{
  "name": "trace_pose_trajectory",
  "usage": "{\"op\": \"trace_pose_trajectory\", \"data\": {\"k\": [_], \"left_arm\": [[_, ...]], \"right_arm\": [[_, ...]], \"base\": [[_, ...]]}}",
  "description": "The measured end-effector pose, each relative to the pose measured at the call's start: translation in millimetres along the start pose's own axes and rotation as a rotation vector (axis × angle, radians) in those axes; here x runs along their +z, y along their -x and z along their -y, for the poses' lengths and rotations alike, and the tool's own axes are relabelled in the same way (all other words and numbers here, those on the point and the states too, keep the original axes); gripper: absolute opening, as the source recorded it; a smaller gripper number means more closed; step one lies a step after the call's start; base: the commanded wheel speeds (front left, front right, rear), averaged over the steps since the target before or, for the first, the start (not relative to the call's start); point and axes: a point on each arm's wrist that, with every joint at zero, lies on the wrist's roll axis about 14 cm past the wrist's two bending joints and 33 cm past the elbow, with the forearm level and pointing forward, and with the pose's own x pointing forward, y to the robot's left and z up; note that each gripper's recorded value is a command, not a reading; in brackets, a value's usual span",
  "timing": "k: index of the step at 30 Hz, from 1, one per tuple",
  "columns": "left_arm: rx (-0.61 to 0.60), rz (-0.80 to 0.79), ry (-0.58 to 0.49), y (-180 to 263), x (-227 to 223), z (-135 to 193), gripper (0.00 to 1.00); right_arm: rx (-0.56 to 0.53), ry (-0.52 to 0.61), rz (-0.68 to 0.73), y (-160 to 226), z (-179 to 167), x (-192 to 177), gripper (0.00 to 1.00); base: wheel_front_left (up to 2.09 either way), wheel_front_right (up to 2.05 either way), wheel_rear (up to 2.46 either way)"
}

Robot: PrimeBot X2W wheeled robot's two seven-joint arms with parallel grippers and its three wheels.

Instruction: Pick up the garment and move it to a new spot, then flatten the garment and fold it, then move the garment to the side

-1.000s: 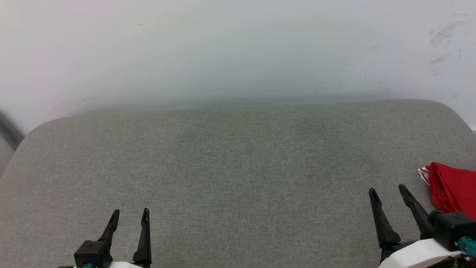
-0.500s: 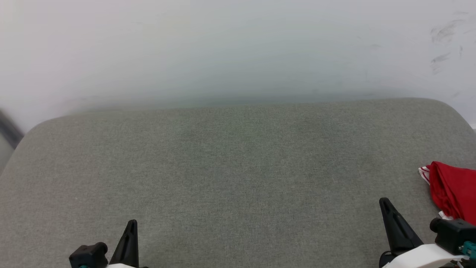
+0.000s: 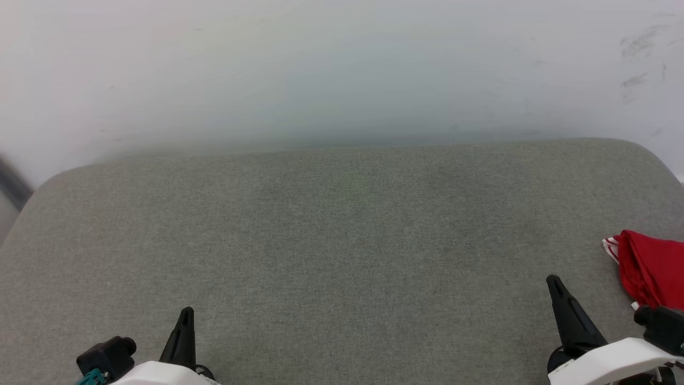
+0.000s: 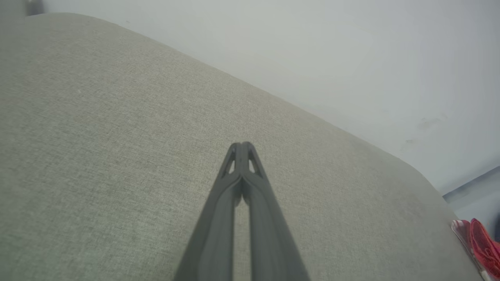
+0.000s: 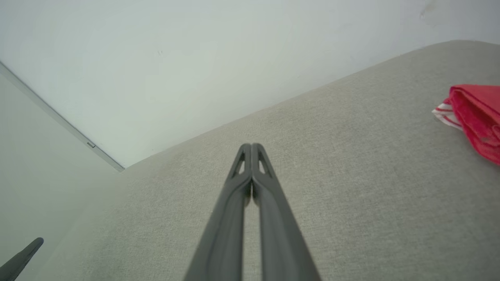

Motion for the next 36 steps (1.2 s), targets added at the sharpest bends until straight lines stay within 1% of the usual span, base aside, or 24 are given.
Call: {"op": "trace_pose_trajectory", "data": {"k": [17, 36], "left_arm": [[0.015, -0.027, 0.259, -11, 1, 0, 0.00], [0.010, -0.036, 0.500, -20, 4, 2, 0.00]], "right_arm": [[-0.010, -0.256, 0.015, -9, 6, 1, 0.00], [-0.021, -0.493, 0.032, -18, 13, 2, 0.00]], "base": [[0.00, 0.00, 0.00], [0.00, 0.00, 0.00]]}}
